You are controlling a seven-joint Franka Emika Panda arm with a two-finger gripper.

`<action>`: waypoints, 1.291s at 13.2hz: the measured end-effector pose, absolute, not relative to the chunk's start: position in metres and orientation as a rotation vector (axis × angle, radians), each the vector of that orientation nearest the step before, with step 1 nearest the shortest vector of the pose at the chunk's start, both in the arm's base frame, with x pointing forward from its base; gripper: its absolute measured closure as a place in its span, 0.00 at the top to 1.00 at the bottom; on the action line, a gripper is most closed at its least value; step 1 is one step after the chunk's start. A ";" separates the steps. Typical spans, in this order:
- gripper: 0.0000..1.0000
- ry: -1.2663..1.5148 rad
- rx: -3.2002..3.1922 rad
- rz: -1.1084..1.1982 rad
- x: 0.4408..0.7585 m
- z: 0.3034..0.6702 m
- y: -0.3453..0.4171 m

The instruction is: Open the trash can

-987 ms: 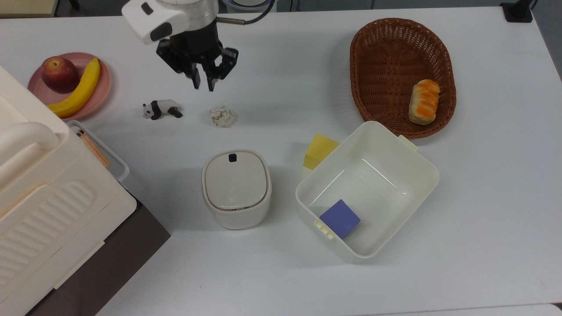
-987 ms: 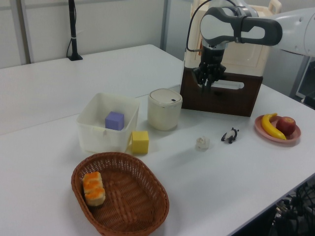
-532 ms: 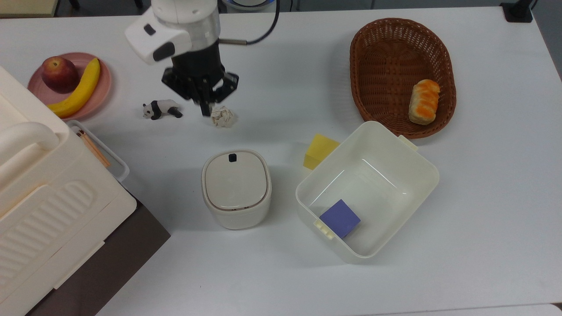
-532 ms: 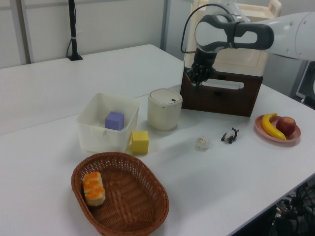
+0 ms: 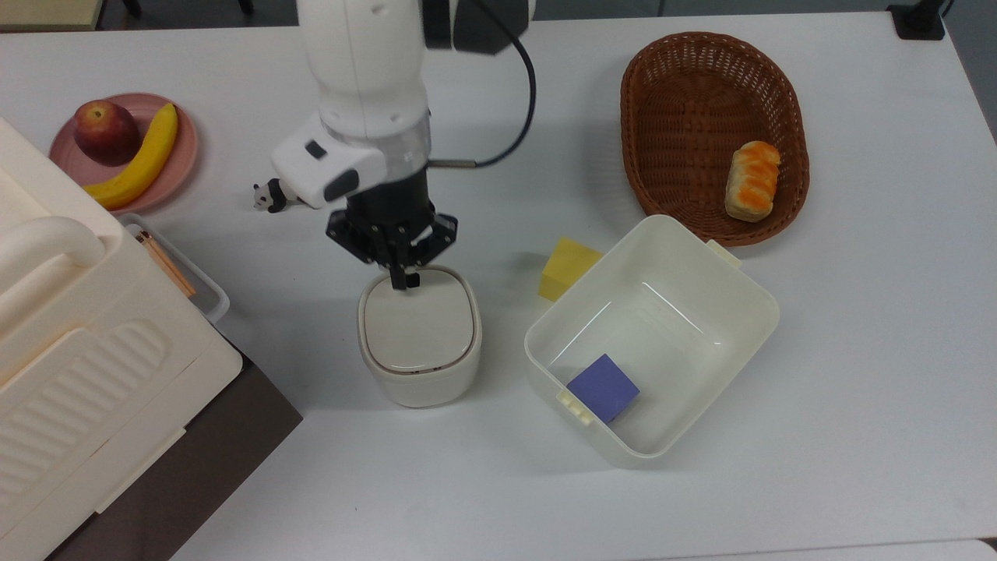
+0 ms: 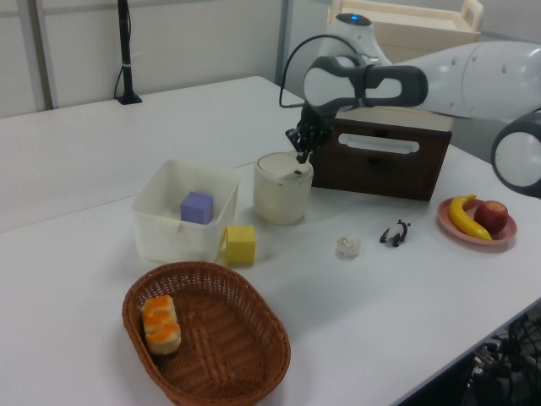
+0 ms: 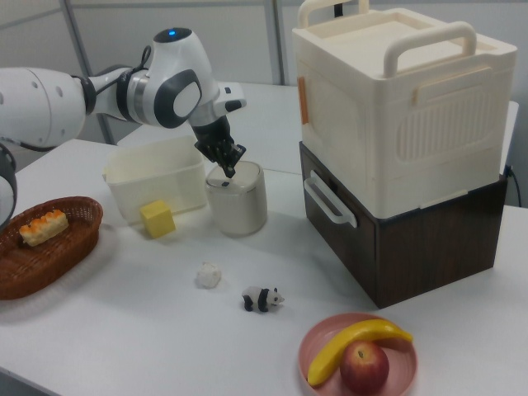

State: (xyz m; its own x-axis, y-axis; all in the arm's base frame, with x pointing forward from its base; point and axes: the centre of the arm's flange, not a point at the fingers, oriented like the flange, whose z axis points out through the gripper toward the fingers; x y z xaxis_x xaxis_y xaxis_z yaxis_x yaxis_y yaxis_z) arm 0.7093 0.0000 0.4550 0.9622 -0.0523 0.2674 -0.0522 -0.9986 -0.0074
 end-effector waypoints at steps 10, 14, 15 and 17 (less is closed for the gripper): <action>0.01 0.043 -3.122 -0.373 0.713 0.453 0.017; 0.04 -0.002 -3.127 -0.170 0.670 0.522 -0.007; 0.10 -0.006 -3.125 -0.130 0.660 0.532 -0.012; 0.38 -0.003 -3.123 -0.012 0.640 0.547 -0.023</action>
State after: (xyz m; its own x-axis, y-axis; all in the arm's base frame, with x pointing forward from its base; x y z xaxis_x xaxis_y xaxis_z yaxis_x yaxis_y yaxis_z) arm 0.6398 -0.0227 0.5473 1.0000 0.0018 0.0076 0.0020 -0.9998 -0.0189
